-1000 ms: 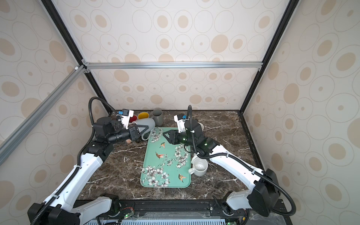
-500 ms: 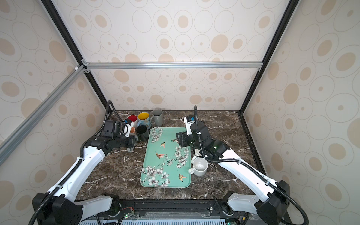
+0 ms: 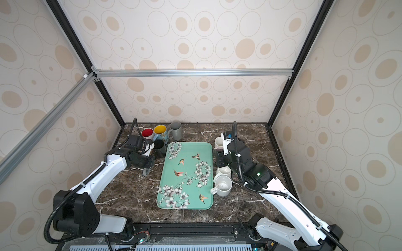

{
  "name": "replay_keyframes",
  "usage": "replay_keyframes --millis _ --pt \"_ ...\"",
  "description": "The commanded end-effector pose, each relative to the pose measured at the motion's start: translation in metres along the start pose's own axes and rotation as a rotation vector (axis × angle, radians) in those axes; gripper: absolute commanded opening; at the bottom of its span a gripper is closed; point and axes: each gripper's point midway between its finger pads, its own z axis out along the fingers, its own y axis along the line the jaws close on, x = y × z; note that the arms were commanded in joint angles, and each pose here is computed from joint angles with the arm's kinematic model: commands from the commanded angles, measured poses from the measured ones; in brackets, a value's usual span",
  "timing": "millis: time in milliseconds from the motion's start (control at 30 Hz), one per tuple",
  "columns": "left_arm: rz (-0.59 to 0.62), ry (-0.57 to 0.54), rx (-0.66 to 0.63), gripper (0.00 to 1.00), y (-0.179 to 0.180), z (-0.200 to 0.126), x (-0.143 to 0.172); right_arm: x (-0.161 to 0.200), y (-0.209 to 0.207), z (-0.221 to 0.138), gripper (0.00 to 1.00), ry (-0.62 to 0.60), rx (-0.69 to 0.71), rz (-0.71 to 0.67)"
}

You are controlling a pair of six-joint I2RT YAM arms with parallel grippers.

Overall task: Turn the mug right side up
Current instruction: Place the mug at the middle-left of the table.

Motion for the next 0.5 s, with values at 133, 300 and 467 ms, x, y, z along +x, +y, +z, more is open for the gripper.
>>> replay_keyframes --millis 133,300,467 --pt "0.041 0.043 0.030 0.05 -0.003 0.016 -0.009 0.022 -0.029 -0.005 0.51 0.043 0.099 -0.056" --pt "0.043 0.107 0.039 0.05 -0.002 0.027 -0.006 0.029 -0.038 -0.005 0.51 0.053 0.126 -0.056" --pt "0.042 0.174 0.040 0.05 0.000 0.039 0.001 0.031 -0.046 -0.005 0.51 0.049 0.153 -0.058"
